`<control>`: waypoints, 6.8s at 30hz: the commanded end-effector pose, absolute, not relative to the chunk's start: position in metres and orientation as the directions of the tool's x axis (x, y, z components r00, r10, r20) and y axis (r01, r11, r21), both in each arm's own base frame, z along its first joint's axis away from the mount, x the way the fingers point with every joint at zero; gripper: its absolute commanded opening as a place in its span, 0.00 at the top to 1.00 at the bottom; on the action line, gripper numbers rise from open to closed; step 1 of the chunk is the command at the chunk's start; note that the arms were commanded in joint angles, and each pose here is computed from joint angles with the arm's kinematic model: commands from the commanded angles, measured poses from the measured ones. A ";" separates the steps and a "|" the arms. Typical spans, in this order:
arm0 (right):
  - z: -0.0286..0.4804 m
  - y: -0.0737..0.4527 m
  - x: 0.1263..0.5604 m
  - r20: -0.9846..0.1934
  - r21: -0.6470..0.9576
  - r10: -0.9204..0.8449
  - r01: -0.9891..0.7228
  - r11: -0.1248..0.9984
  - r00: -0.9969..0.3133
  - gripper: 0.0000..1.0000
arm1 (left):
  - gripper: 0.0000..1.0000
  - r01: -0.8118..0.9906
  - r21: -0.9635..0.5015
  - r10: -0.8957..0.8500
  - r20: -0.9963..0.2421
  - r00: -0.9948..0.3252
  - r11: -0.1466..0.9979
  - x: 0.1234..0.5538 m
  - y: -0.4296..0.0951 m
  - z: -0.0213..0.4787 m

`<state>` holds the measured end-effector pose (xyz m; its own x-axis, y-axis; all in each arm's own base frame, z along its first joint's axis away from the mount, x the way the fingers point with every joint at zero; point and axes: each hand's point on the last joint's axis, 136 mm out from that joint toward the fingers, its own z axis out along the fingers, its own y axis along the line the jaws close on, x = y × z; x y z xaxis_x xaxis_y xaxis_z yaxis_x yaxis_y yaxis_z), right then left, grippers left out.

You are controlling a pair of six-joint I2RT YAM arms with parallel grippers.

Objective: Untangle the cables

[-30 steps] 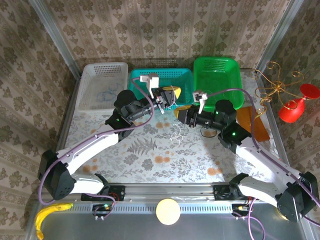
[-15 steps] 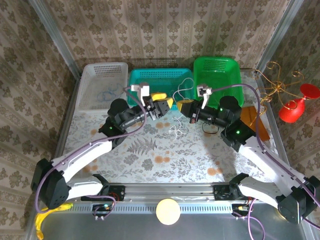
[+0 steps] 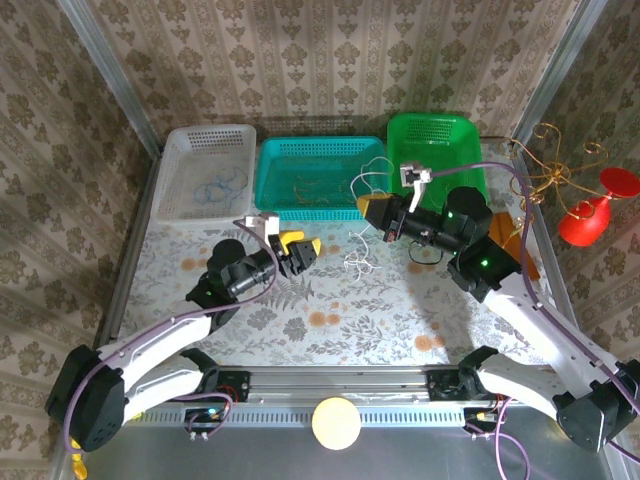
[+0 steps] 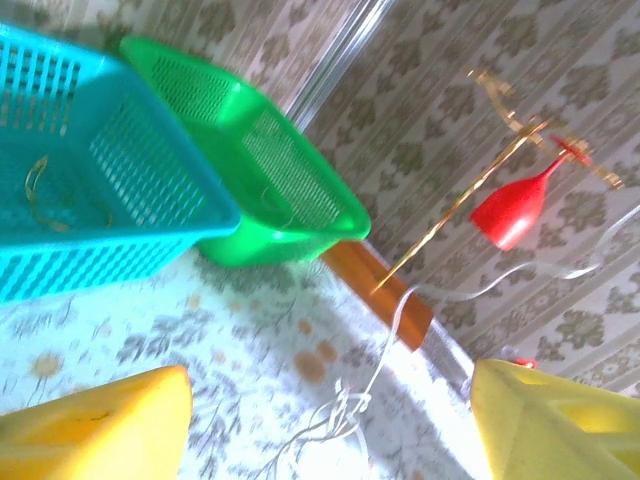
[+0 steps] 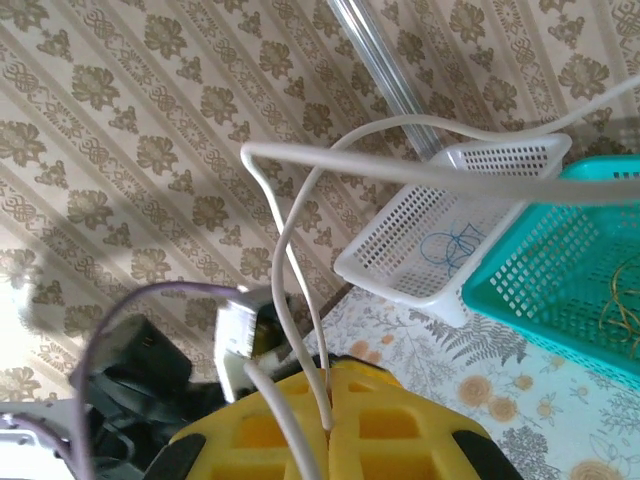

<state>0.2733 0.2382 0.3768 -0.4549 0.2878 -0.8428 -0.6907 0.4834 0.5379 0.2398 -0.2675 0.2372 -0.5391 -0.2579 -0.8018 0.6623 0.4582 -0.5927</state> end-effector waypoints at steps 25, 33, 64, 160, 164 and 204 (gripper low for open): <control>0.389 0.244 0.258 -0.820 0.572 0.290 -0.713 0.406 -0.493 1.00 | 0.25 0.698 -0.663 -0.076 -0.738 -0.671 0.271 0.245 -0.352 0.192; 0.389 0.245 0.257 -0.819 0.574 0.292 -0.716 0.397 -0.495 1.00 | 0.39 0.688 -0.680 -0.067 -0.722 -0.689 0.255 0.241 -0.359 0.182; 0.517 0.079 0.307 -0.843 0.506 0.530 -0.470 0.723 -0.093 1.00 | 1.00 0.533 -0.745 -0.197 -0.639 -0.744 0.402 0.240 -0.291 0.107; 0.310 0.242 0.292 -0.756 0.615 0.169 -0.600 0.511 -0.632 0.29 | 1.00 0.588 -0.648 -0.432 -0.762 -0.483 0.484 0.254 -0.242 0.301; 0.284 0.246 0.272 -0.746 0.624 0.126 -0.620 0.476 -0.654 0.29 | 1.00 0.588 -0.656 -0.437 -0.754 -0.490 0.474 0.256 -0.247 0.309; 0.256 0.271 0.263 -0.749 0.587 0.007 -0.659 0.470 -0.662 1.00 | 1.00 0.605 -0.648 -0.401 -0.761 -0.509 0.462 0.248 -0.264 0.303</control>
<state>0.2654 0.2831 0.2479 -0.6894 -0.0061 -0.7244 -0.6482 0.4516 0.6131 0.2502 -0.2695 0.2983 -0.5361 -0.3850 -0.7512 0.5970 0.4562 -0.6599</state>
